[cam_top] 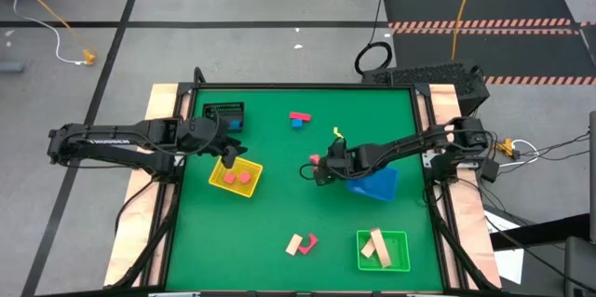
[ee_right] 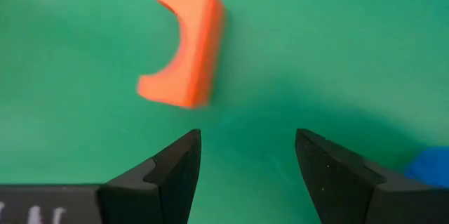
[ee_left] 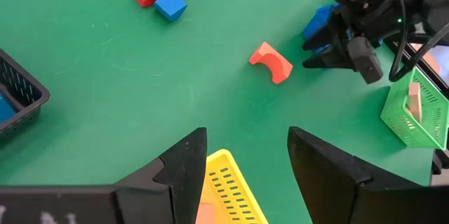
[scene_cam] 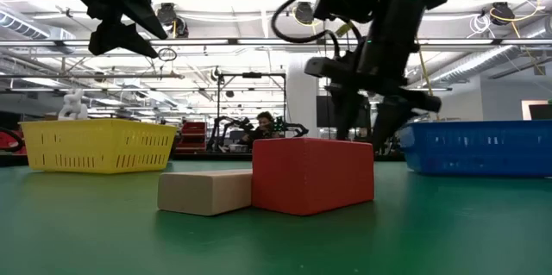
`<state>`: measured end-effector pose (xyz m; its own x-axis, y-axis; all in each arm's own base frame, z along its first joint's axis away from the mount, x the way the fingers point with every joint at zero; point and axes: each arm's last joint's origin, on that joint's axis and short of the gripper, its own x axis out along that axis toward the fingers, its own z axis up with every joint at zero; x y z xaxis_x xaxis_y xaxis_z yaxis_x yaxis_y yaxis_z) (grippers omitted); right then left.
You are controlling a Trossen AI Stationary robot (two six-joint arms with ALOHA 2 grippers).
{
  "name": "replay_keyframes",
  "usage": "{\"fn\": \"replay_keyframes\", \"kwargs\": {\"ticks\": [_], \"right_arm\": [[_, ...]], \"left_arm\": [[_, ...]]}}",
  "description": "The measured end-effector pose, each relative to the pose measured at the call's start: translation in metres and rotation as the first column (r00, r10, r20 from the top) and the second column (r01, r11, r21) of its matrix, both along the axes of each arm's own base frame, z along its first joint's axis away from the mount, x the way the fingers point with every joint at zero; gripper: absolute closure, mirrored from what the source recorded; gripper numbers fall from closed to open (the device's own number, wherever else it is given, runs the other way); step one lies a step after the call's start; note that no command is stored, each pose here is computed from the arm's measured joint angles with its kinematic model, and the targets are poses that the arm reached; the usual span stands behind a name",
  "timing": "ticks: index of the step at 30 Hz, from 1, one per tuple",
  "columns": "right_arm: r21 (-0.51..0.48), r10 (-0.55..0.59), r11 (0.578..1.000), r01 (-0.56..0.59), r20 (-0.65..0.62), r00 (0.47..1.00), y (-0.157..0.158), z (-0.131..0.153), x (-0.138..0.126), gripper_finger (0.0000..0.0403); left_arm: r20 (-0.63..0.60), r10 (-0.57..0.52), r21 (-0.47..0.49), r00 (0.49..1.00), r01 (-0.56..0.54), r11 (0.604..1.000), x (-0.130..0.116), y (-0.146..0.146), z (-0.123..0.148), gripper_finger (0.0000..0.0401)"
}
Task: Sort & place blocks by color
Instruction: Put the pink arch block into the yellow basket
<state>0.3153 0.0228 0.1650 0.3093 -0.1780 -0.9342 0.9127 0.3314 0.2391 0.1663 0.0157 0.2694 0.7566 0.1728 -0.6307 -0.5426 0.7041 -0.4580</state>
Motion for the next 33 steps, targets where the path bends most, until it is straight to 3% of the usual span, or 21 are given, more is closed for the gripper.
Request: {"fn": "replay_keyframes", "kwargs": {"ticks": [5,8,17,24,33], "right_arm": [[0.021,0.02,1.0,-0.019,-0.048,0.999,0.0,0.008,-0.01,0.0181],[0.029,-0.008,1.0,0.006,0.055,0.998,0.0,0.018,-0.005,0.0181],[-0.18,-0.028,0.98,0.083,0.291,0.956,-0.004,0.025,0.018,0.0181],[-0.235,0.013,0.971,0.034,0.196,0.981,-0.008,0.0,0.024,0.0181],[-0.258,0.051,0.966,-0.008,0.161,0.986,-0.014,-0.001,0.024,0.0181]], "left_arm": [[-0.003,-0.008,0.012,1.0,0.008,1.0,0.0,0.0,0.0,0.0201],[-0.004,-0.004,0.015,1.0,0.004,1.0,0.0,0.0,0.0,0.0201],[-0.003,0.001,0.013,1.0,-0.001,1.0,0.0,0.0,0.0,0.0201],[-0.001,0.013,0.008,1.0,-0.013,1.0,0.0,0.0,0.0,0.0201],[0.001,0.016,0.007,1.0,-0.016,1.0,0.0,0.0,0.0,0.0201]]}}
